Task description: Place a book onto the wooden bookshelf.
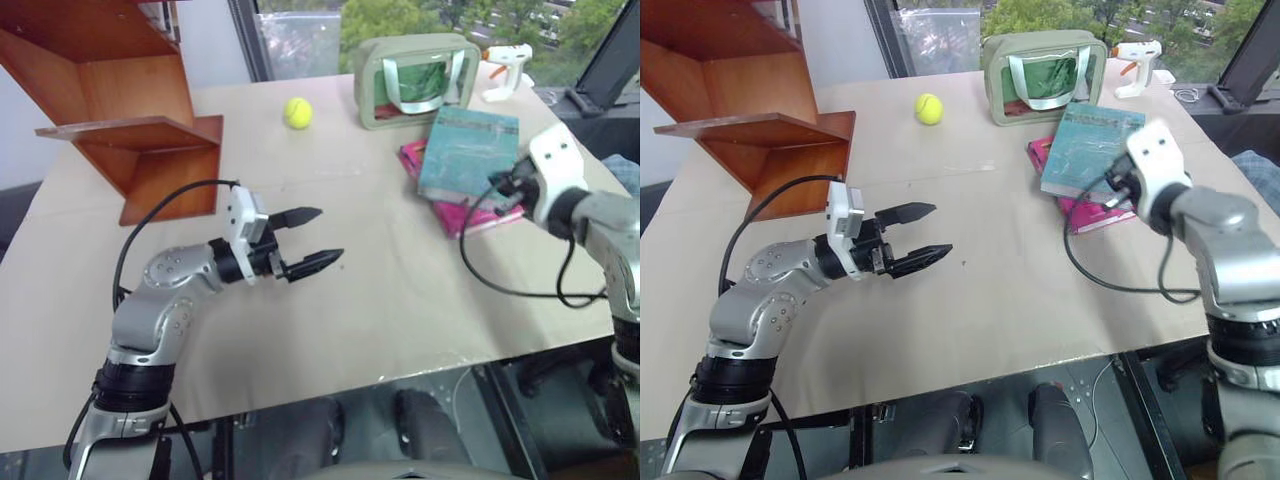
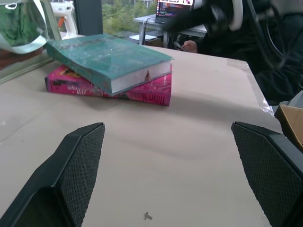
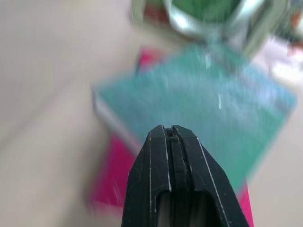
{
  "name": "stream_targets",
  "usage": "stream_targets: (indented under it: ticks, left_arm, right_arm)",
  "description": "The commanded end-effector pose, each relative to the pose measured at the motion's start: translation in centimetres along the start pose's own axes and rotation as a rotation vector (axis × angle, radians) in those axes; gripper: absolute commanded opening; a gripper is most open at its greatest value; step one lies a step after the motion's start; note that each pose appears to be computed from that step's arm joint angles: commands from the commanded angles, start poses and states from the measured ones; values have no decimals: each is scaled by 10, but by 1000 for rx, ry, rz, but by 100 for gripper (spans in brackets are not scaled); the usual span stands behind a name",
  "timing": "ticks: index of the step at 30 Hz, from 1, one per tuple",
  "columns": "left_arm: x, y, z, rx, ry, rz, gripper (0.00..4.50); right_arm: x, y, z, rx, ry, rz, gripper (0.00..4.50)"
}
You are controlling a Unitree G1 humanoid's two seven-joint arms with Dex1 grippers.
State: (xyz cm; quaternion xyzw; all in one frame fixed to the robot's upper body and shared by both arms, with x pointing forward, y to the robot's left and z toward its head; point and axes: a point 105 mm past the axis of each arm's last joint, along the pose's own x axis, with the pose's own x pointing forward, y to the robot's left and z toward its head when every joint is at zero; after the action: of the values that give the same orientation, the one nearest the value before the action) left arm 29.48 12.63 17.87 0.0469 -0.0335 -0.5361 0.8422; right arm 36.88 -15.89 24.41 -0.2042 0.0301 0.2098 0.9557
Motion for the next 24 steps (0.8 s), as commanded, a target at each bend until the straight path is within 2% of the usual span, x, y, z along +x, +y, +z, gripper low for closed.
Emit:
stream_targets:
  ticks: [1, 7, 12, 17, 24]
  left_arm:
    - [0, 0, 10, 46, -26, -6, 450]
    - [-4, -1, 10, 52, -22, 10, 450]
    - [-9, 0, 9, 56, -15, 35, 450]
    - [-11, -2, 7, 51, -15, 46, 450]
    - [-7, -2, 5, 43, -24, 45, 450]
  right_arm:
    - [25, 2, 11, -48, 8, -49, 8]
    - [89, 20, 20, -34, 36, -82, 8]
    - [116, 32, 10, -65, 114, -132, 8]
    - [123, 38, -12, -97, 221, -129, 8]
    - [102, 38, -32, -160, 310, -105, 8]
